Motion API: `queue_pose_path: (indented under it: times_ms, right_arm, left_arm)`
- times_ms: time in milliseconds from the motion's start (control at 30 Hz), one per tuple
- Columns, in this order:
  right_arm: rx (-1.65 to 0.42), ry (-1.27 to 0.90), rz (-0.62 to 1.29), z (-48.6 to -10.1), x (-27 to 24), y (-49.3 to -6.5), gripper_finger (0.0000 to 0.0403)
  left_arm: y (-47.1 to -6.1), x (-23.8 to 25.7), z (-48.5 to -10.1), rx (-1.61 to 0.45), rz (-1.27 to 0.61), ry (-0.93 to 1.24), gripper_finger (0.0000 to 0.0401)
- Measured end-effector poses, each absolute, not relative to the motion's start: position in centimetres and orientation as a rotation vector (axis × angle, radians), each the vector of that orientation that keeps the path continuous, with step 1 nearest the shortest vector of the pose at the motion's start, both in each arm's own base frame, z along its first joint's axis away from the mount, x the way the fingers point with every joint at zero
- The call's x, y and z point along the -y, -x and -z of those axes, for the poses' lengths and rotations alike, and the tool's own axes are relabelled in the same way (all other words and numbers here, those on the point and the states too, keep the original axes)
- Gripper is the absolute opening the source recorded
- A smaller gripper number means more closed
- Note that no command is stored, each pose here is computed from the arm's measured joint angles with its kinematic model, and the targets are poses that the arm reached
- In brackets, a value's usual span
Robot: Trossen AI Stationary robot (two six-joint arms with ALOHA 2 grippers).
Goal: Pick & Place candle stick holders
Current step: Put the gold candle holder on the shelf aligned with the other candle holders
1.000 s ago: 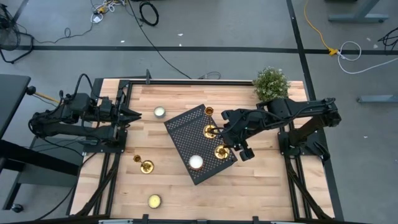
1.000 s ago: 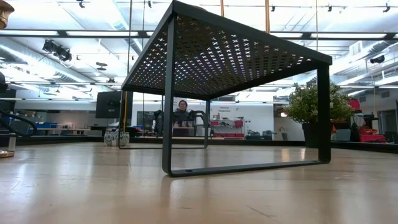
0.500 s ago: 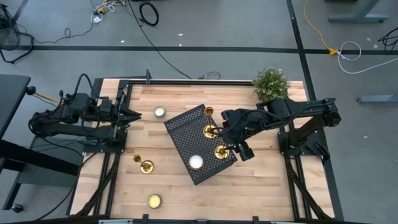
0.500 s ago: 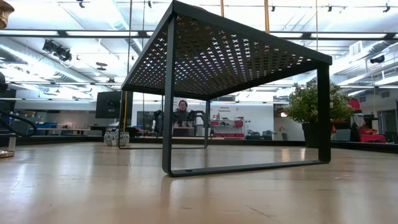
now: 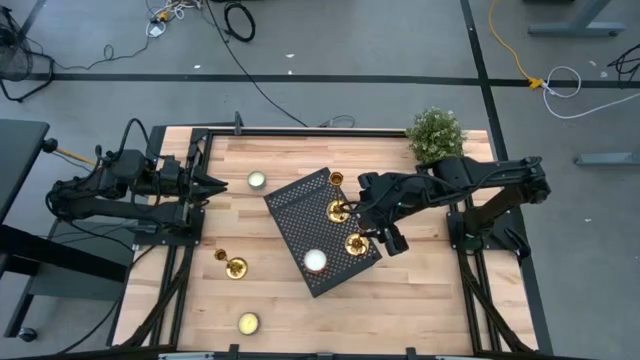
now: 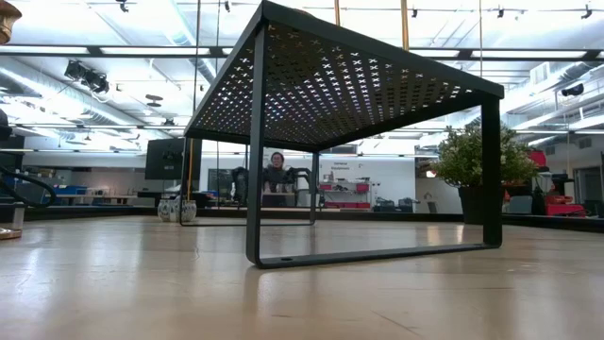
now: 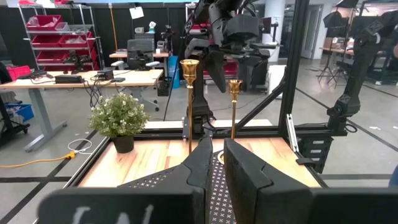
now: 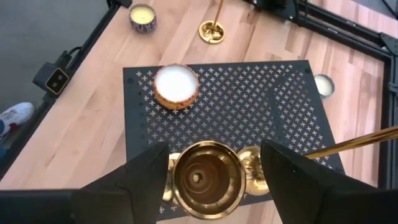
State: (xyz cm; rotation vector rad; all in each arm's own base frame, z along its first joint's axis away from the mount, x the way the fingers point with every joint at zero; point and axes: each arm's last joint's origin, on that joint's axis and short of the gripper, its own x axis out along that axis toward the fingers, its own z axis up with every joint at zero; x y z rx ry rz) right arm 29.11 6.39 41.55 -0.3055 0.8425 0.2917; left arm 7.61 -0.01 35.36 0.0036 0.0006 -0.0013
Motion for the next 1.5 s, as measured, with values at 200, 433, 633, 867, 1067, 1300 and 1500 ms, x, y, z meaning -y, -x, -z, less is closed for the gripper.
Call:
queue_pose_path:
  times_ms: [200,433,633,867,1067,1300,1500]
  right_arm:
    - [-0.797,0.300,-0.287,-42.3,-6.3,-28.7,0.0254]
    - [-0.769,0.297,-0.282,-42.6,-6.3,-28.5,0.0254]
    - [-0.767,0.297,-0.282,-42.7,-6.3,-28.6,0.0269]
    - [-0.755,0.296,-0.281,-42.7,-6.3,-28.6,0.0317]
    - [-0.740,0.295,-0.279,-43.0,-6.2,-28.4,0.0340]
    - [-0.708,0.292,-0.276,-43.7,-6.1,-27.7,0.0338]
    - [-0.702,0.305,-0.253,-43.9,-6.0,-27.5,0.0338]
  left_arm:
    - [-7.6,0.0,-35.4,-0.001,0.001,-0.004,0.0046]
    - [-7.6,0.0,-35.4,-0.001,0.001,-0.004,0.0046]
    - [-7.6,0.0,-35.4,-0.001,0.002,-0.004,0.0046]
    - [-7.6,0.0,-35.4,-0.001,0.002,-0.004,0.0046]
    - [-7.6,0.0,-35.4,-0.001,0.002,-0.004,0.0046]
    - [-7.6,0.0,-35.4,-0.001,0.002,-0.004,0.0046]
    - [-7.6,0.0,-35.4,-0.001,0.002,-0.004,0.0046]
